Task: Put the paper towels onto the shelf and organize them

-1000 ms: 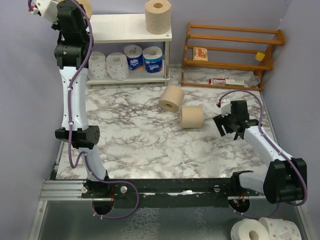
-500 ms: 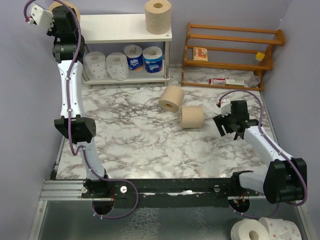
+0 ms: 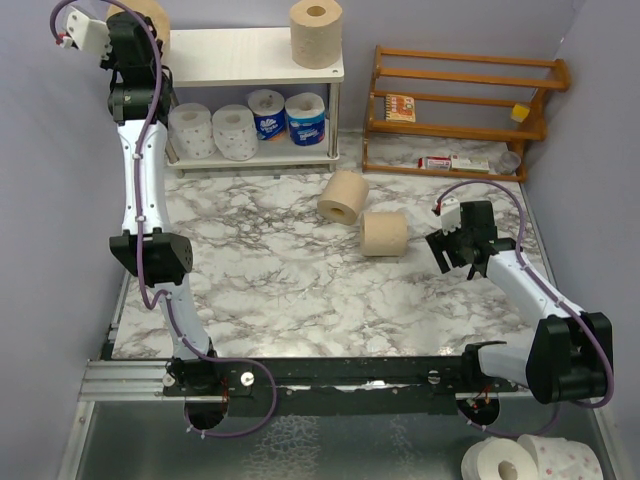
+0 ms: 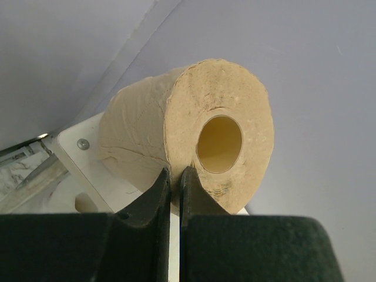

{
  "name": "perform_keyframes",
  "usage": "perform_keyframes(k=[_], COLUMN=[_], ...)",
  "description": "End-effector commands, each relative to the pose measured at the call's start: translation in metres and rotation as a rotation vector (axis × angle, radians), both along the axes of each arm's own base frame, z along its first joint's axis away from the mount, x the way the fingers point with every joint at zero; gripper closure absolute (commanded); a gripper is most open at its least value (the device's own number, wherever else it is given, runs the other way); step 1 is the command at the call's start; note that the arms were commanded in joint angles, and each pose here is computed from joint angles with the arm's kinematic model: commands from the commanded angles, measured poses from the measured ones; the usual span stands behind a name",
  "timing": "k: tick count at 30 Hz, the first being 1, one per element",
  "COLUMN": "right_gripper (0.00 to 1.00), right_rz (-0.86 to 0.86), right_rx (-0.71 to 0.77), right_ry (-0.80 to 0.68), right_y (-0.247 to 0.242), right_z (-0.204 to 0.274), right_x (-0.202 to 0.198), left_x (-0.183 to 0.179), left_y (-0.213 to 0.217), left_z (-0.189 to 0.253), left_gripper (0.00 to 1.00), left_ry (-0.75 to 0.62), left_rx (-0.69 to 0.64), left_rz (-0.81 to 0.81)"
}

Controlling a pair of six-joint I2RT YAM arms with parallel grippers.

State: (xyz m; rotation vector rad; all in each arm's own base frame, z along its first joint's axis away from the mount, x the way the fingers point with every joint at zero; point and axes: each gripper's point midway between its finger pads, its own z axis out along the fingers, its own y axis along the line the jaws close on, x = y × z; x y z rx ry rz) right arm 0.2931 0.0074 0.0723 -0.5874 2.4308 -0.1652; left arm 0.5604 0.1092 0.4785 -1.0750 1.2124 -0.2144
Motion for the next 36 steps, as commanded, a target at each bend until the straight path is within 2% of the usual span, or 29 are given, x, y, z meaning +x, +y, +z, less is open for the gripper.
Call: perform_keyframes(k=[1,10,11,18,20,21,22,26,28,32,36], right_gripper=[0.26,0.26,0.26,0.25,0.25,0.25,0.25,0.25,0.25,0.25,0.25], right_rz=[-0.001,0.0,0.0,0.002,0.002,0.001,0.001,0.002,0.002,0.003,0.003], right_rx=[-0.014,-0.014,-0.014,-0.012,-0.013,-0.013,-0.012,-0.014,-0.013,-0.012,-0.011], right_ry=[-0.018,-0.019,-0.019,-0.018,-0.018,-0.018,-0.019,-0.014,-0.013,-0.013,-0.016], right_y=[-0.002,-0.002,-0.002,-0.002,-0.002,-0.002,-0.002,-0.002,-0.002,-0.002,-0.002], right_z=[0.0,0.001,0.0,0.001,0.001,0.0,0.001,-0.001,-0.001,-0.001,0.0], right_x=[0.004,0.004,0.004,0.004,0.004,0.004,0.004,0.004,0.004,0.004,0.004], left_x=[0.004,0.011,0.012,0.015,0.012,0.011,0.009,-0.006,-0.012,-0.025,-0.051], left_y=[-0.003,-0.007,-0.008,-0.02,-0.023,-0.025,-0.028,-0.047,-0.066,-0.132,-0.196], left_z=[0.024,0.01,0.009,0.022,0.034,0.041,0.049,0.092,0.105,0.1,0.06], left_gripper=[1.0,1.0,0.95,0.44,0.21,0.05,0.01,0.01,0.01,0.01,0.01], left_ry=[-0.104,-0.086,-0.087,-0.13,-0.159,-0.176,-0.192,-0.27,-0.282,-0.276,-0.268], left_rx=[-0.014,-0.038,-0.042,-0.038,-0.024,-0.016,-0.006,0.087,0.172,0.386,0.599], left_rz=[-0.031,-0.054,-0.06,-0.127,-0.147,-0.159,-0.176,-0.276,-0.383,-0.749,-1.132])
